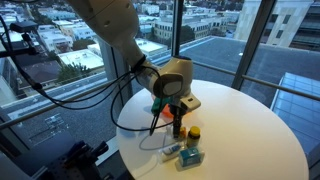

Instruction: Remove the white container from the orange plastic bag and put it on the table

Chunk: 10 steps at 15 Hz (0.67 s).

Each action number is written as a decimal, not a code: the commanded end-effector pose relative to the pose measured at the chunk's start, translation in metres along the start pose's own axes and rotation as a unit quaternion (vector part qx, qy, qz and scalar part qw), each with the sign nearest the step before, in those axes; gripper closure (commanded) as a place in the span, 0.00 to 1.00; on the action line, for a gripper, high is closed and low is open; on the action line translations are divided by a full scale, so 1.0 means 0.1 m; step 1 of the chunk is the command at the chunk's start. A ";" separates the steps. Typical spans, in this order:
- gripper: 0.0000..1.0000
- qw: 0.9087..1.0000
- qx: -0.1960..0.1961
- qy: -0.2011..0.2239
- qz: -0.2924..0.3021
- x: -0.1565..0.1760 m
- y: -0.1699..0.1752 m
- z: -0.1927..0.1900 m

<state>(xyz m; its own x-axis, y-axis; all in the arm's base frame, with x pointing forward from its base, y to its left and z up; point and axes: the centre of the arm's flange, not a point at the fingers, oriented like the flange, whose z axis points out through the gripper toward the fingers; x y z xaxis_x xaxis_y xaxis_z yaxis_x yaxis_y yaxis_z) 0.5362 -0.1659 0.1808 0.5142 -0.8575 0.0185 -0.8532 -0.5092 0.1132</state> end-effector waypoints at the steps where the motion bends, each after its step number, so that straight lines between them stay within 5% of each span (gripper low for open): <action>1: 0.02 1.000 0.007 0.003 0.001 0.05 -0.04 -0.05; 10: 0.00 0.999 0.025 -0.004 -0.036 -0.23 -0.10 -0.47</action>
<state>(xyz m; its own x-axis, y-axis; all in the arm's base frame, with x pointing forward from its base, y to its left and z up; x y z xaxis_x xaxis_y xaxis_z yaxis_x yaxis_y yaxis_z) 0.5461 -0.1506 0.2009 0.5433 -0.8389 0.0341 -0.8379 -0.5392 0.0843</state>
